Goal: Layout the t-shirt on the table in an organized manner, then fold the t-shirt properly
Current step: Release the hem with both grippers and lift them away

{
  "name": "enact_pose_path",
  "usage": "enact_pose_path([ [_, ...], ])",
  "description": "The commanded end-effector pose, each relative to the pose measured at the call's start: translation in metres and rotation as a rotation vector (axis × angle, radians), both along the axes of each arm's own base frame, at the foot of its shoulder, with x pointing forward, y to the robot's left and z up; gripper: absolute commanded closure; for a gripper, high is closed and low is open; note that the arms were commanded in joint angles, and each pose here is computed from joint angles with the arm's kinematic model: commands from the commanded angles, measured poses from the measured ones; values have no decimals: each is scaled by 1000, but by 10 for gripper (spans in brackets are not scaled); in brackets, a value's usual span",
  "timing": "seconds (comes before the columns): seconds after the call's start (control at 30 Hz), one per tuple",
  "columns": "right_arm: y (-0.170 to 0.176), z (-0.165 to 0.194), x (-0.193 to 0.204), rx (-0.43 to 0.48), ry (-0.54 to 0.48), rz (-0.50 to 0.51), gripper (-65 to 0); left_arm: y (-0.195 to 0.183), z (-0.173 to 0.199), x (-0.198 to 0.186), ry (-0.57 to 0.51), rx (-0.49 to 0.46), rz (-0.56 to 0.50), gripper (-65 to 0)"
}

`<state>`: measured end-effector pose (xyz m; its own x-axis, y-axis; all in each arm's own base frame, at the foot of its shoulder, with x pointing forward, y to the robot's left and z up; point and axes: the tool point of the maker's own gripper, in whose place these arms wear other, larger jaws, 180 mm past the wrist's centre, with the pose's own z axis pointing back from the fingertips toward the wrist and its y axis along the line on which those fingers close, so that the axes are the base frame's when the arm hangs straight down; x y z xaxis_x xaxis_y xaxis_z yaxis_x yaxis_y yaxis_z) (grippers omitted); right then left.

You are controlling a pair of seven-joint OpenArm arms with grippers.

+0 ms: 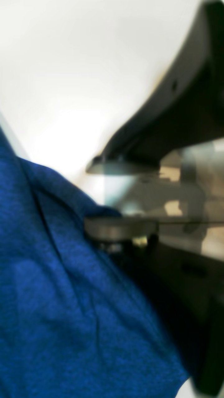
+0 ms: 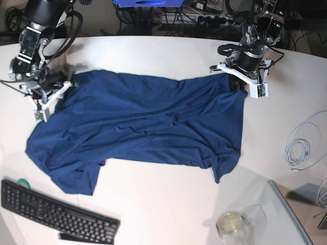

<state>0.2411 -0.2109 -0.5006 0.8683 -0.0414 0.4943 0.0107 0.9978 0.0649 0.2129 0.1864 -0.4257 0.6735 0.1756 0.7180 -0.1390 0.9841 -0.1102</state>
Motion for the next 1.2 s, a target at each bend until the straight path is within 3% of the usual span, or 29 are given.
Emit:
enact_pose_path([
  [0.0,1,-5,-10,-3,50,13,-69,1,9,6,-36,9,-7,0],
  [0.03,1,-5,-13,-4,64,15,0,1,9,6,-36,9,-7,0],
  [0.23,-31,35,-12,-131,53,15,-5,1,10,6,-39,9,-9,0],
  [0.43,-48,87,-11,-251,49,12,-5,-10,34,18,-107,-16,-29,0],
  [0.6,-21,117,9,-301,27,113,-5,-16,30,26,-50,-34,-41,0],
  [0.73,17,138,47,-306,-18,219,-5,-18,36,40,-44,-42,-48,-74],
  [0.87,47,154,95,-279,-69,246,-5,-17,51,65,-100,-40,-47,-82],
  [1.03,75,128,150,-204,-46,280,-5,-14,61,88,-141,-36,-39,-86],
  [1.17,91,89,174,-127,22,315,-26,-1,34,90,-28,-21,-14,-86],
])
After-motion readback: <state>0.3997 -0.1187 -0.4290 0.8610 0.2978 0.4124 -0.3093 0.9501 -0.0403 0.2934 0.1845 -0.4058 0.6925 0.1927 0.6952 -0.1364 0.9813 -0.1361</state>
